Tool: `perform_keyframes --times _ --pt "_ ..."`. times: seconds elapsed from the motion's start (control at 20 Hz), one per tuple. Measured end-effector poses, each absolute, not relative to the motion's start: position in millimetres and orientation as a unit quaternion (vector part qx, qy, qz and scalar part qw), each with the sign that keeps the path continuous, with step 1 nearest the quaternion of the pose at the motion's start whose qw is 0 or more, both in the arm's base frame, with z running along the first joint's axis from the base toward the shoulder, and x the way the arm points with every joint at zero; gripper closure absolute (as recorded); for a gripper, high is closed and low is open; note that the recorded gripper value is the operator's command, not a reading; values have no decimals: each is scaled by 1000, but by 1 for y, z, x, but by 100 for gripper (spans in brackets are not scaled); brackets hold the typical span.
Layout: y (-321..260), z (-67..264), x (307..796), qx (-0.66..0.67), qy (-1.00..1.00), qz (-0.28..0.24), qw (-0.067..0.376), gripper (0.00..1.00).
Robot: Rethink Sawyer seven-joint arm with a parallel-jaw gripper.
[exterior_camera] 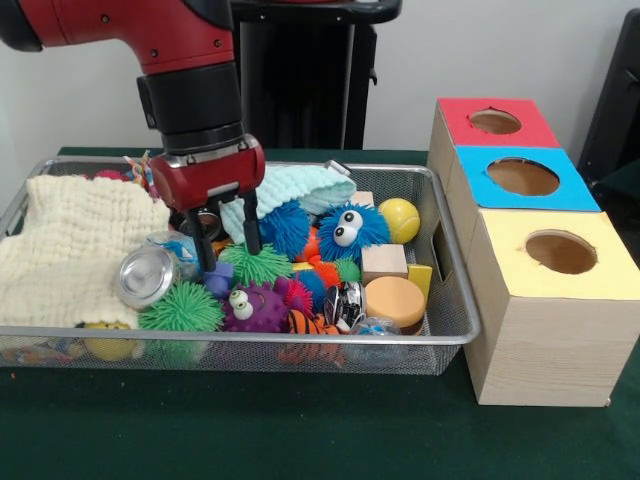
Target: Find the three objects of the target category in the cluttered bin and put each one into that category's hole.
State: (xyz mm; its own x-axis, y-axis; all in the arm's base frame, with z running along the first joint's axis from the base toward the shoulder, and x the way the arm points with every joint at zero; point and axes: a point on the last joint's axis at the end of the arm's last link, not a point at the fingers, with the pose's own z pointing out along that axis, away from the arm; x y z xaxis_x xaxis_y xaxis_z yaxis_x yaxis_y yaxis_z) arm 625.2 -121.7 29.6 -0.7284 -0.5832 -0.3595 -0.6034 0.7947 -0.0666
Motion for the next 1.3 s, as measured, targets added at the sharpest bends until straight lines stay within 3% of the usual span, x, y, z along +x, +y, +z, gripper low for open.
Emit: perform_keyframes --times 0.7,1.3 --pt "-92 35 629 -402 896 -17 186 0" --pt "-83 43 626 -417 890 -24 184 0"
